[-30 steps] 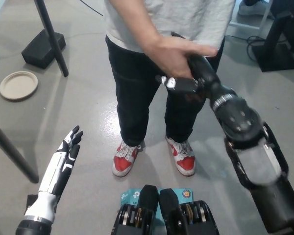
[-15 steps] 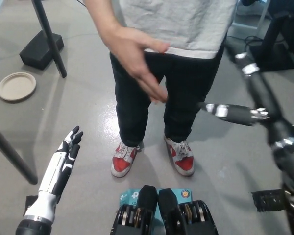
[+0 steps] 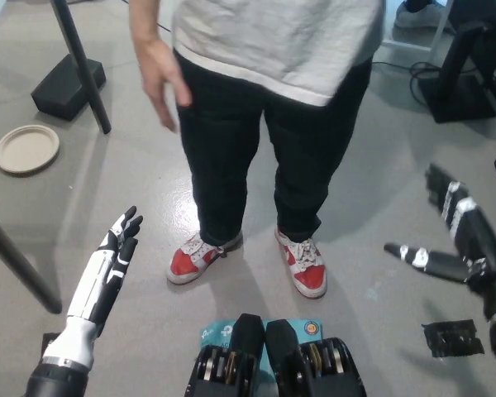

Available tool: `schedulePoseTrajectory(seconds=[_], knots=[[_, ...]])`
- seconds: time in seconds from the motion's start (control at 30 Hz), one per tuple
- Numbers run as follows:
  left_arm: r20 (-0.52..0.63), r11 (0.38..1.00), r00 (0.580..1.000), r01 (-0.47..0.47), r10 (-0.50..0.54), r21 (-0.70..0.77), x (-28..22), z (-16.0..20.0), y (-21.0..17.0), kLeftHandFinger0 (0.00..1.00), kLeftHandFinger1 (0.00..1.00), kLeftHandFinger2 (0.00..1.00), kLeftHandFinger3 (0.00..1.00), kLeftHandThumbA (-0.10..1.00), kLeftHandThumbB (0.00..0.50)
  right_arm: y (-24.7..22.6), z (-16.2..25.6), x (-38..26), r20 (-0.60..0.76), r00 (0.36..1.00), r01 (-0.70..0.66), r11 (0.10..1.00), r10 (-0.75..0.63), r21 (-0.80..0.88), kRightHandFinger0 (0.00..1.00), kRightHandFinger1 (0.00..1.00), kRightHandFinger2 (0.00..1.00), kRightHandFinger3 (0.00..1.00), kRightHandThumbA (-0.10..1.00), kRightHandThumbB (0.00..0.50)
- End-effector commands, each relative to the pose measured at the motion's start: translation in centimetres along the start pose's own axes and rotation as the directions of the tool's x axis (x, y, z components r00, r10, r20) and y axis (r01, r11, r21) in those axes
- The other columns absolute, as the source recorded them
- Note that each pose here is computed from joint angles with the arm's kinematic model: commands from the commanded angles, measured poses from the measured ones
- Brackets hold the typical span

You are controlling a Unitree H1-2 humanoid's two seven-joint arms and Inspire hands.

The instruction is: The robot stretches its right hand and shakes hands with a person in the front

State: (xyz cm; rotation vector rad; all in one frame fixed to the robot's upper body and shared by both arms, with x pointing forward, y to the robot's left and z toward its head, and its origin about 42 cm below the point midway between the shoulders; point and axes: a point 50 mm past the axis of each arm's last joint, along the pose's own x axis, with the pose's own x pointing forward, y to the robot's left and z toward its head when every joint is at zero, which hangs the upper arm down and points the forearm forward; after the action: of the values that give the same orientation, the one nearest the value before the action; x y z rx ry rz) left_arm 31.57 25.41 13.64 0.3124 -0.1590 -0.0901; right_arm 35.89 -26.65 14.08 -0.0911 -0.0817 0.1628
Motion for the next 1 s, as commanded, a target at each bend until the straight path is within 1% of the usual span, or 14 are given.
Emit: schedulePoseTrajectory(seconds=[0.0,0.07,0.1,0.2,0.23,0.3,0.37,0.5,0.57,0.67,0.73,0.77,0.9,0.97], knots=[[0.032,1.000,1.000,-0.001,0.001,0.001,-0.1,0.3,0.3,1.00,1.00,1.00,1.00,1.00,0.042,0.4,-0.2,0.3,0.086,0.996,-0.047,0.994,0.039,0.094,1.00,1.00,1.00,1.00,1.00,0.270],[0.023,1.000,1.000,0.001,-0.001,-0.002,-0.6,0.1,0.1,1.00,1.00,1.00,1.00,1.00,0.051,0.3,-0.7,-0.2,0.082,0.996,-0.045,0.995,0.038,0.089,1.00,1.00,1.00,1.00,1.00,0.247],[0.020,1.000,1.000,0.001,-0.001,0.002,-1.0,-0.1,-0.2,1.00,1.00,1.00,1.00,1.00,0.049,0.1,-1.1,-0.6,0.074,0.997,-0.045,0.995,0.038,0.091,1.00,1.00,1.00,1.00,1.00,0.257],[0.014,1.000,1.000,0.001,-0.001,0.004,-1.3,-0.2,-0.3,1.00,1.00,1.00,1.00,1.00,0.035,0.2,-1.6,-0.8,0.069,0.997,-0.045,0.997,0.040,0.067,1.00,1.00,1.00,1.00,1.00,0.216],[0.013,1.000,1.000,0.003,-0.003,0.007,-1.4,-0.2,-0.2,1.00,1.00,1.00,1.00,1.00,0.034,0.3,-1.6,-0.9,0.071,0.997,-0.044,0.997,0.039,0.064,1.00,1.00,1.00,1.00,1.00,0.213],[0.010,1.000,1.000,0.002,-0.002,0.010,-1.5,-0.3,-0.2,1.00,1.00,1.00,1.00,1.00,0.049,0.4,-1.8,-1.2,0.060,0.998,-0.040,0.997,0.036,0.060,1.00,1.00,1.00,1.00,1.00,0.205],[0.006,1.000,1.000,0.001,-0.001,0.015,-1.5,-0.3,-0.1,1.00,1.00,1.00,1.00,1.00,0.060,0.5,-1.9,-1.3,0.053,0.998,-0.038,0.998,0.035,0.046,1.00,1.00,1.00,1.00,1.00,0.233],[0.007,1.000,1.000,-0.002,0.002,0.010,-1.5,-0.3,0.0,1.00,1.00,1.00,1.00,1.00,0.050,0.8,-2.0,-1.1,0.058,0.998,-0.041,0.998,0.038,0.050,1.00,1.00,1.00,1.00,1.00,0.235],[0.008,1.000,1.000,-0.003,0.003,0.014,-1.5,-0.2,0.2,1.00,1.00,1.00,1.00,1.00,0.056,1.0,-2.0,-1.1,0.071,0.997,-0.040,0.998,0.037,0.044,1.00,1.00,1.00,1.00,1.00,0.236],[0.010,1.000,1.000,-0.005,0.005,0.015,-1.5,-0.2,0.3,1.00,1.00,1.00,1.00,1.00,0.052,1.0,-1.8,-1.0,0.069,0.997,-0.043,0.998,0.041,0.038,1.00,1.00,1.00,1.00,1.00,0.244],[0.005,1.000,1.000,-0.006,0.006,0.026,-1.4,-0.2,0.3,1.00,1.00,1.00,1.00,1.00,0.047,1.0,-1.7,-0.9,0.071,0.997,-0.040,0.999,0.038,0.029,1.00,1.00,1.00,1.00,1.00,0.262],[0.002,1.000,1.000,-0.007,0.007,0.030,-1.4,-0.2,0.3,1.00,1.00,1.00,1.00,1.00,0.058,1.0,-1.7,-0.9,0.074,0.997,-0.040,0.999,0.038,0.026,1.00,1.00,1.00,1.00,1.00,0.266],[0.005,1.000,1.000,-0.004,0.004,0.027,-1.4,-0.2,0.4,1.00,1.00,1.00,1.00,1.00,0.047,0.9,-1.8,-0.8,0.076,0.996,-0.052,0.999,0.053,-0.006,1.00,1.00,1.00,1.00,1.00,0.303],[0.008,1.000,1.000,-0.008,0.008,0.026,-1.4,-0.2,0.4,1.00,1.00,1.00,1.00,1.00,0.045,0.9,-1.7,-0.8,0.077,0.996,-0.053,0.998,0.054,-0.020,1.00,1.00,1.00,1.00,1.00,0.307]])
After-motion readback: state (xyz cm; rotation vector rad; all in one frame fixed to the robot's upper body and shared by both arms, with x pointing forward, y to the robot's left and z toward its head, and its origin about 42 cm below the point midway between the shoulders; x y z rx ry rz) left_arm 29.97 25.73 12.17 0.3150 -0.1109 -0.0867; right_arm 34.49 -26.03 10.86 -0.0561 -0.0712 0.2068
